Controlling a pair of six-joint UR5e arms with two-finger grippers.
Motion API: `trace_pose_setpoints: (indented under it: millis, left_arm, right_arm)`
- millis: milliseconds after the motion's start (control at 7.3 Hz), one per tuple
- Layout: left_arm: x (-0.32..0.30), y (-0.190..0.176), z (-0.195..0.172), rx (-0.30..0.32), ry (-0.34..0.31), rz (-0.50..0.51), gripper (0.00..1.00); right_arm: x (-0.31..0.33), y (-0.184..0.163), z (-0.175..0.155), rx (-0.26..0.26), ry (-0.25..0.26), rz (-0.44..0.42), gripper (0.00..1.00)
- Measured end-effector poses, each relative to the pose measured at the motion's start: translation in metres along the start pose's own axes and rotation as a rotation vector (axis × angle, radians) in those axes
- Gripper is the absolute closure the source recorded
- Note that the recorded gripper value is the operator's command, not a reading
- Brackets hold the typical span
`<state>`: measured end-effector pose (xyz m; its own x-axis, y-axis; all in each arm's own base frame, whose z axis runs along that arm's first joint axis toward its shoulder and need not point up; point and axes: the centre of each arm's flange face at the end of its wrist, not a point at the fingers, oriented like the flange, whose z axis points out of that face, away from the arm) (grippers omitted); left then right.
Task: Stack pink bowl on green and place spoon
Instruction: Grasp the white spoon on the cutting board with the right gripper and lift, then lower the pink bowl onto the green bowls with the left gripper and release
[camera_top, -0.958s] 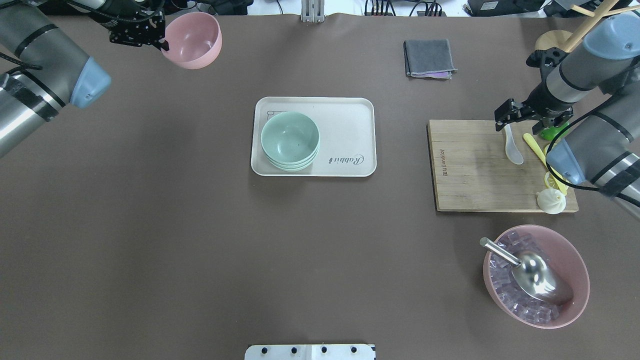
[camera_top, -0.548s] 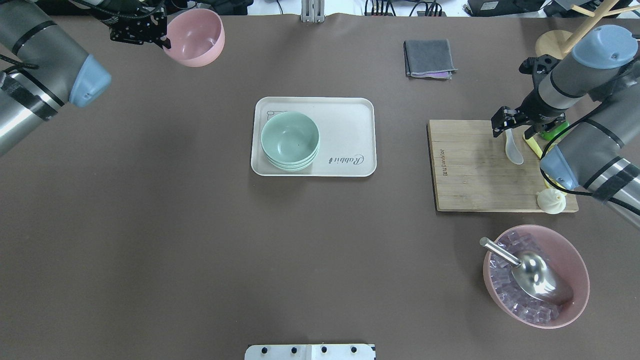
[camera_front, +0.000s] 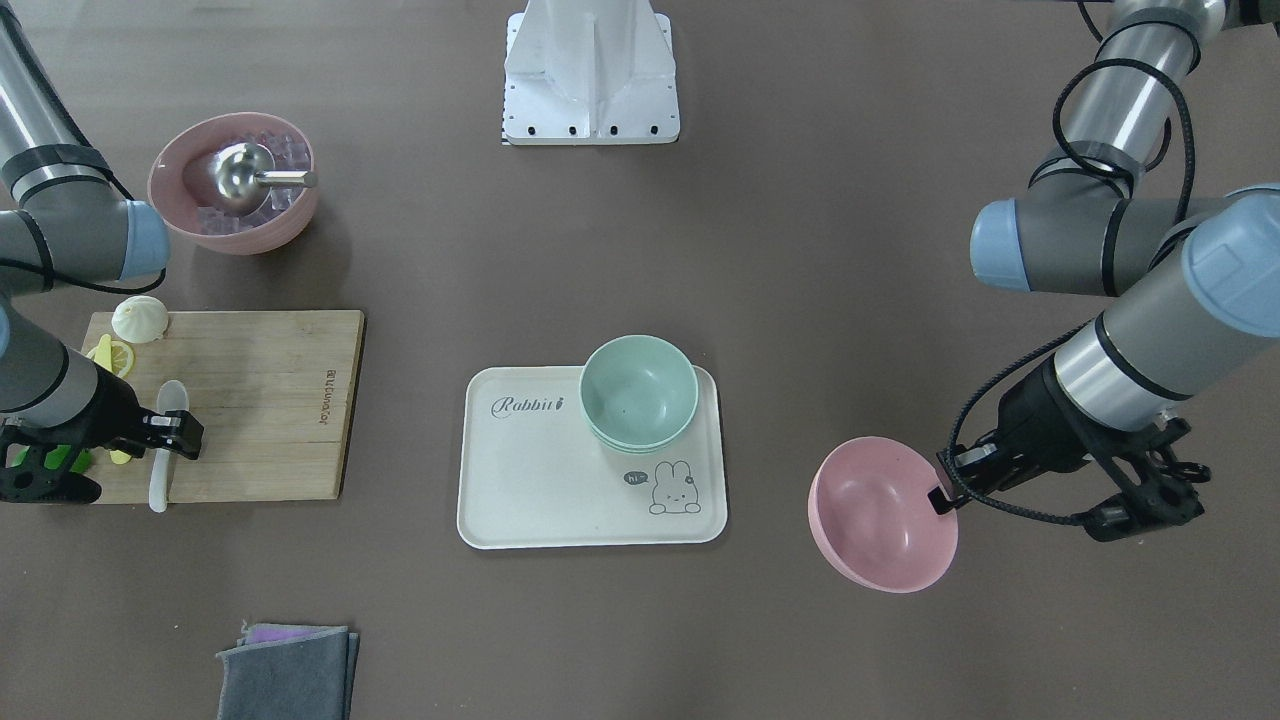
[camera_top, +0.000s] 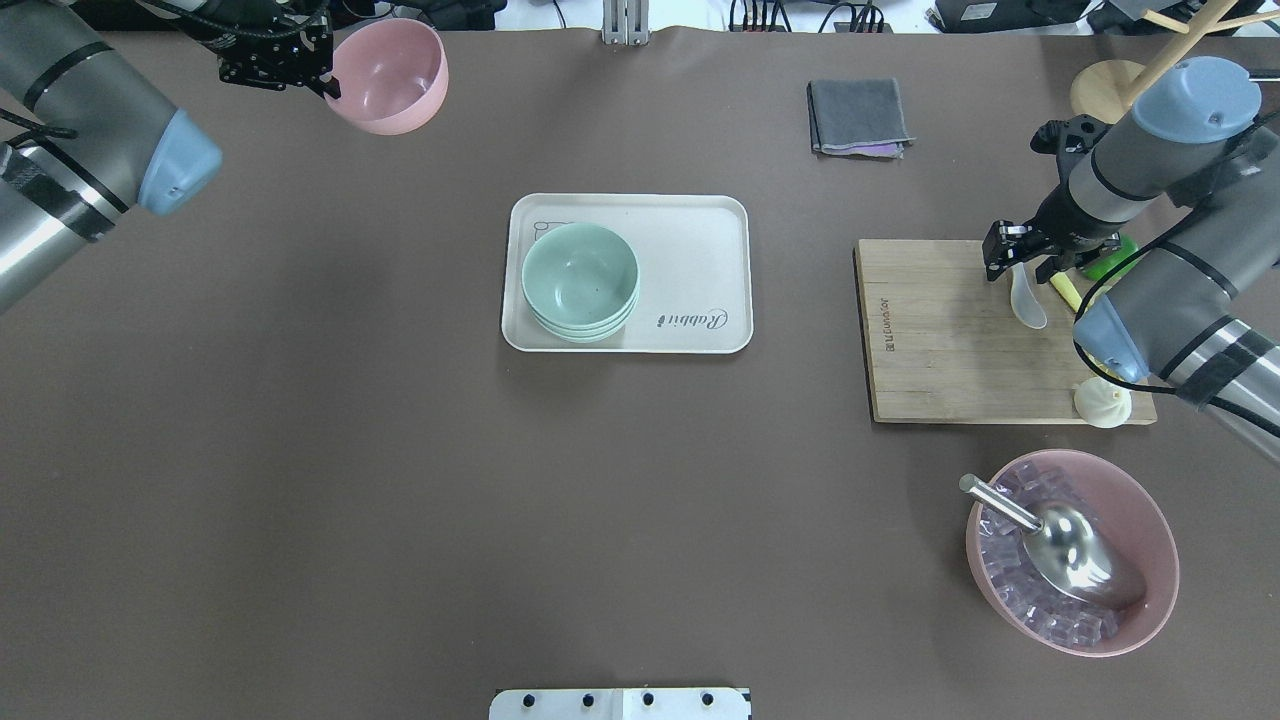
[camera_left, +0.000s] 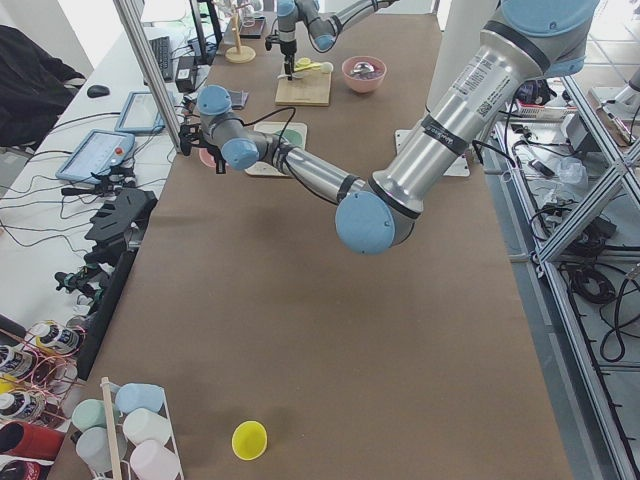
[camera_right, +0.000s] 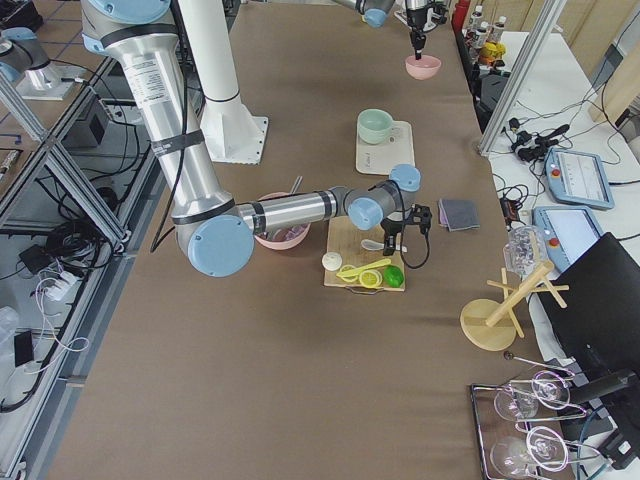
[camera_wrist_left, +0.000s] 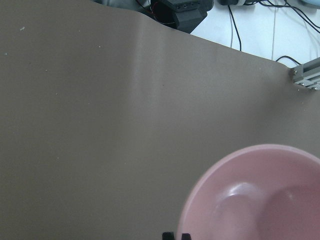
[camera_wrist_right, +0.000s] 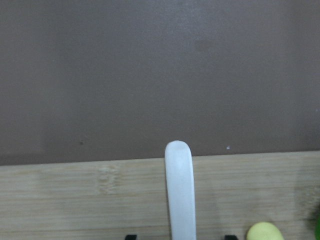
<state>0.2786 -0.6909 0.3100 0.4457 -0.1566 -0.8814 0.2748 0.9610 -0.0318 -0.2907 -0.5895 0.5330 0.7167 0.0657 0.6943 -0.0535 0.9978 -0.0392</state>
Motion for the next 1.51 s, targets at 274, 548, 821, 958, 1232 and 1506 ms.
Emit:
trace_pose_setpoints:
  millis: [274, 548, 821, 958, 1232, 1506]
  left_arm:
    - [0.0, 0.0, 0.0, 0.0, 0.0, 0.003, 1.0]
    - [-0.001, 0.0, 0.001, 0.0, -0.001, 0.004, 1.0]
    - [-0.001, -0.001, 0.0, 0.001, 0.0, 0.005, 1.0]
    - [-0.001, -0.001, -0.002, 0.003, 0.002, 0.006, 1.0]
    - [0.001, 0.0, -0.01, -0.013, 0.021, 0.005, 1.0]
    - [0.017, 0.013, -0.024, -0.052, 0.069, -0.002, 1.0]
  right_arm:
    - [-0.001, 0.0, 0.0, 0.0, 0.0, -0.001, 0.66]
    - [-0.001, -0.001, 0.001, -0.001, 0.002, 0.001, 1.0]
    - [-0.004, -0.005, -0.005, 0.007, -0.006, 0.005, 1.0]
    - [-0.009, -0.011, -0.015, 0.019, -0.019, 0.007, 1.0]
    - [-0.023, -0.021, -0.041, 0.054, -0.048, 0.01, 1.0]
    - [-0.047, -0.027, -0.068, 0.09, -0.085, 0.042, 1.0]
